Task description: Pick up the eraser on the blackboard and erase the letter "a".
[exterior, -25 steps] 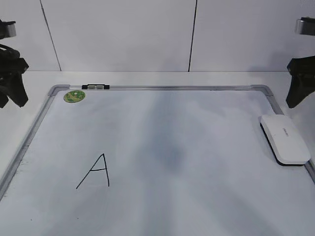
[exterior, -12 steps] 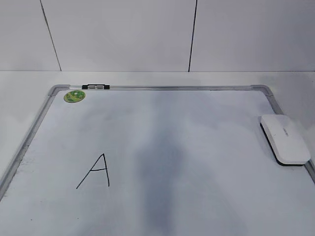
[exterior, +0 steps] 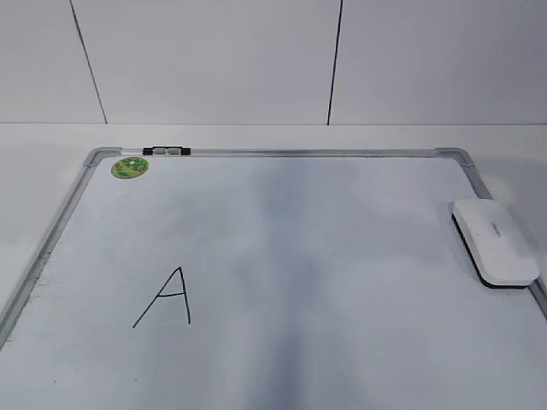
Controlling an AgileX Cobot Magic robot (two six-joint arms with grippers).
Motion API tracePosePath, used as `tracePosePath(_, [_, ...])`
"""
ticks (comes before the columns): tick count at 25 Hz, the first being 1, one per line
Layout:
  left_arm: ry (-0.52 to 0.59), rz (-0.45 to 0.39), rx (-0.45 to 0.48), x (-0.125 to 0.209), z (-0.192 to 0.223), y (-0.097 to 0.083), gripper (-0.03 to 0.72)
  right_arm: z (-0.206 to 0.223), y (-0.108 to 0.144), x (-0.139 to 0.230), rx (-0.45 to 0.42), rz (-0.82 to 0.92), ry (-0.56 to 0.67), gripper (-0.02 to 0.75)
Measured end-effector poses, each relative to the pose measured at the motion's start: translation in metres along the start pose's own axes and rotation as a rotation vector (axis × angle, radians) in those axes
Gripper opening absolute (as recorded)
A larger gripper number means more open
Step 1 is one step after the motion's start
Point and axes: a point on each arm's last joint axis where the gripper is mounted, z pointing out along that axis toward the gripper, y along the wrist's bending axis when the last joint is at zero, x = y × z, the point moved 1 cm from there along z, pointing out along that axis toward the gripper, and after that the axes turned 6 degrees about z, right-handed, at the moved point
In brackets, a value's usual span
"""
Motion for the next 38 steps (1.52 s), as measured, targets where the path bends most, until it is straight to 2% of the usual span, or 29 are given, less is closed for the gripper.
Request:
tracePosePath(5, [-0.07, 0.004, -0.011, 0.045, -0.014, -0.011, 0.361, -0.012, -0.002, 0.031, -0.007, 0.005, -0.064, 0.593])
tracePosePath(11, [-0.09, -0.021, -0.011, 0.099, -0.003, -0.019, 0.361, -0.018, -0.005, 0.07, -0.011, 0.002, -0.132, 0.593])
tracePosePath(17, [-0.108, -0.02, -0.014, 0.134, 0.011, -0.023, 0.361, -0.008, -0.016, 0.107, 0.054, -0.026, -0.169, 0.593])
tracePosePath(22, [-0.181, -0.017, -0.038, 0.138, 0.016, -0.022, 0.361, -0.003, -0.023, 0.126, 0.099, -0.038, -0.201, 0.593])
tracePosePath(26, [-0.216, -0.01, -0.07, 0.136, 0.017, -0.018, 0.361, 0.011, -0.029, 0.133, 0.14, -0.045, -0.174, 0.593])
tracePosePath(38, [-0.247, -0.006, -0.092, 0.133, 0.018, -0.016, 0.361, 0.023, -0.03, 0.13, 0.134, -0.052, -0.223, 0.593])
